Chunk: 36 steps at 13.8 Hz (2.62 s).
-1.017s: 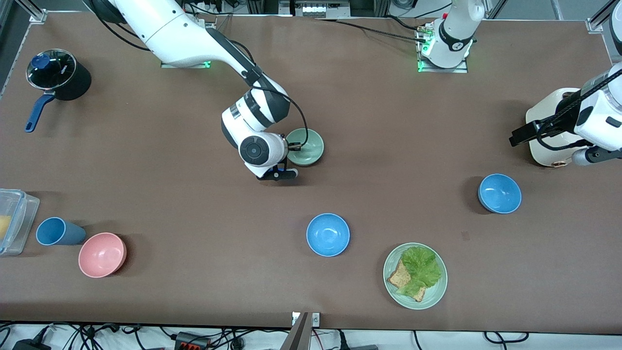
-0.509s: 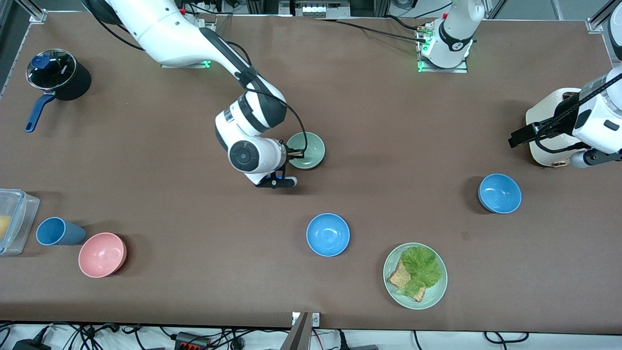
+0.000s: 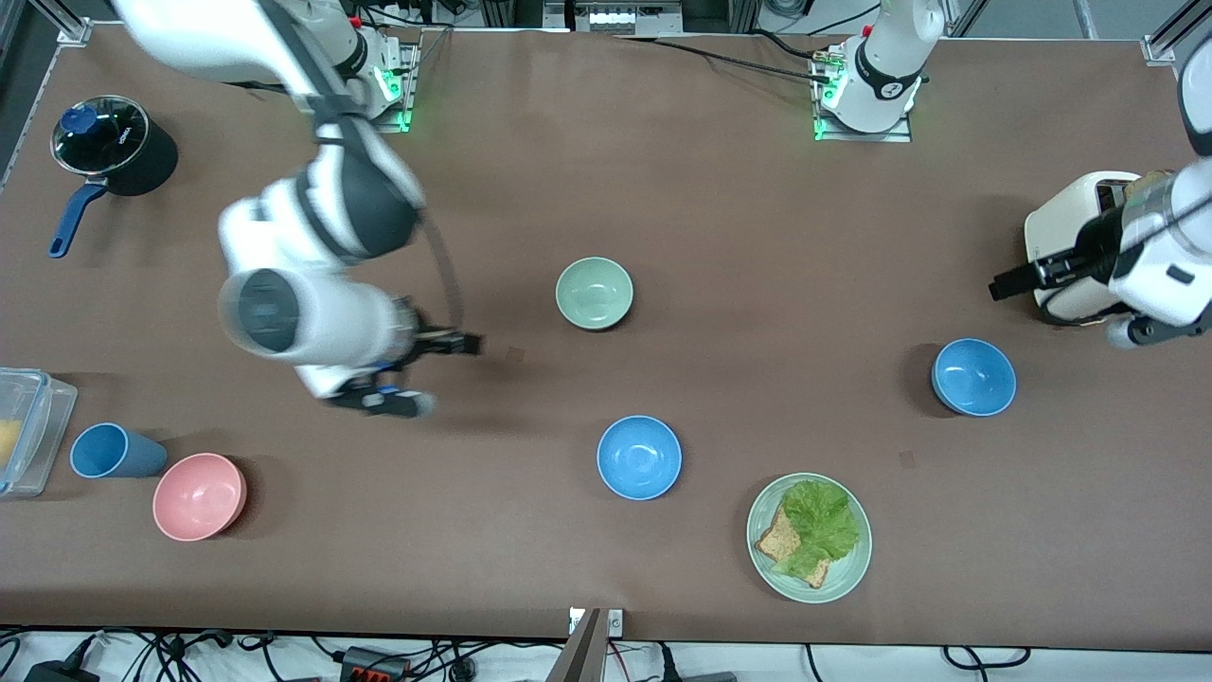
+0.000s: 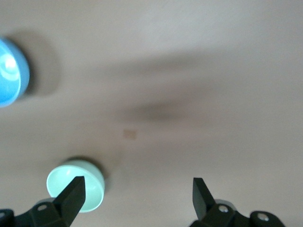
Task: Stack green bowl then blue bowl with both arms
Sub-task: 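Release the green bowl with the right gripper while the left gripper reaches the blue bowl, then close the left gripper on the blue bowl rim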
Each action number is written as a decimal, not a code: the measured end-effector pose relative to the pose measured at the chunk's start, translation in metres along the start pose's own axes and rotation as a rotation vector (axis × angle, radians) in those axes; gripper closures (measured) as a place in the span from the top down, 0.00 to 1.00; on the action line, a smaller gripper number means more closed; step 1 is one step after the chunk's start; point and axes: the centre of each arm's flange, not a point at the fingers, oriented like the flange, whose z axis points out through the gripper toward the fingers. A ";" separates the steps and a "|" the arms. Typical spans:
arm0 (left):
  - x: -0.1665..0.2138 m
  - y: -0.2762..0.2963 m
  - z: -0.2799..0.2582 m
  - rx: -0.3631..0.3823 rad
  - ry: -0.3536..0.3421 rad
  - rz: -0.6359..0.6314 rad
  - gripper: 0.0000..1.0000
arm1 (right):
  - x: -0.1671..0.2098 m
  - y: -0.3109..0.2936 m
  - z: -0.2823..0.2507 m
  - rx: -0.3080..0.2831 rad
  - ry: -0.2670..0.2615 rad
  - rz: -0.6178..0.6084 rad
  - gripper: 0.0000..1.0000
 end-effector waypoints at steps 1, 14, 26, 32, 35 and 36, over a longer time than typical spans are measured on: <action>0.011 -0.008 0.015 0.001 -0.024 0.012 1.00 | 0.014 0.031 -0.014 0.010 0.018 -0.015 1.00; 0.082 -0.105 0.178 -0.037 -0.022 0.149 1.00 | -0.003 0.211 -0.188 -0.122 0.246 -0.099 1.00; 0.093 -0.158 0.272 -0.055 0.021 0.228 1.00 | -0.063 0.254 -0.184 -0.136 0.241 -0.096 1.00; 0.099 -0.159 0.297 -0.056 0.033 0.270 0.83 | -0.083 0.245 -0.175 -0.139 0.254 -0.123 1.00; 0.100 -0.159 0.298 -0.057 0.032 0.276 0.65 | -0.084 0.245 -0.182 -0.140 0.271 -0.136 1.00; 0.100 -0.159 0.298 -0.057 0.032 0.278 0.64 | -0.085 0.245 -0.182 -0.140 0.269 -0.137 1.00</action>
